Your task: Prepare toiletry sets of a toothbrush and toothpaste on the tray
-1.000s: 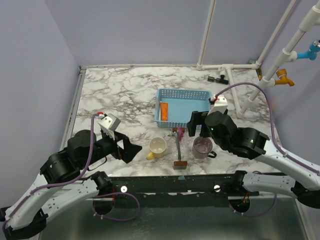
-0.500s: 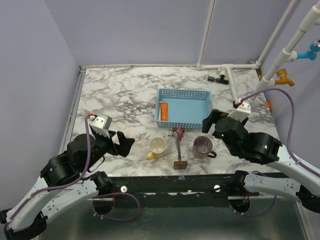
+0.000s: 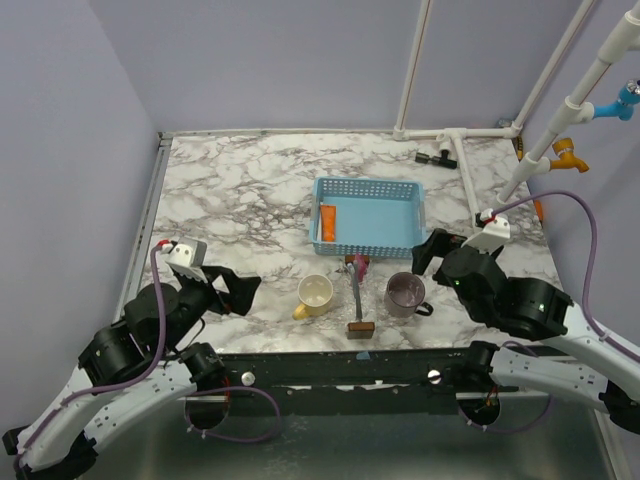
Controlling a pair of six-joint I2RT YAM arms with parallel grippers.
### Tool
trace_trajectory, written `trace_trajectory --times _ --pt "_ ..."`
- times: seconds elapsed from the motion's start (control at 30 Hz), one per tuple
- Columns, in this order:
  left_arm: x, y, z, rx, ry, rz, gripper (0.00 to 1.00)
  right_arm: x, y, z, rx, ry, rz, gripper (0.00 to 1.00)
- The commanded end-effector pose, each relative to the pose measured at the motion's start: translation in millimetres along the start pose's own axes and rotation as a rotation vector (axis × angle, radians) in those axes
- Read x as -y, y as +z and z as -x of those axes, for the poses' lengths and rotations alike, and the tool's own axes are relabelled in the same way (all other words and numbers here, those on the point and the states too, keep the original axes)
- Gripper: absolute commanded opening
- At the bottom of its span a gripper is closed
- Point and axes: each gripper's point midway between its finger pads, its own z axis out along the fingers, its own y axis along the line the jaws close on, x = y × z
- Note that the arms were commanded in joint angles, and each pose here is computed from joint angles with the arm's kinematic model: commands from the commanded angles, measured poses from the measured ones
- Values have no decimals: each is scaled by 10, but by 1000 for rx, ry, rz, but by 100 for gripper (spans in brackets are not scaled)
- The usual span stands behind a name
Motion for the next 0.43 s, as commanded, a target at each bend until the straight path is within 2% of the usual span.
trace_trajectory --times 0.0,0.4 --pt "-15 -3 6 18 -22 5 99 -22 10 4 12 14 10 100" --pt "13 -22 45 18 -19 -6 99 -53 -27 26 13 23 49 100"
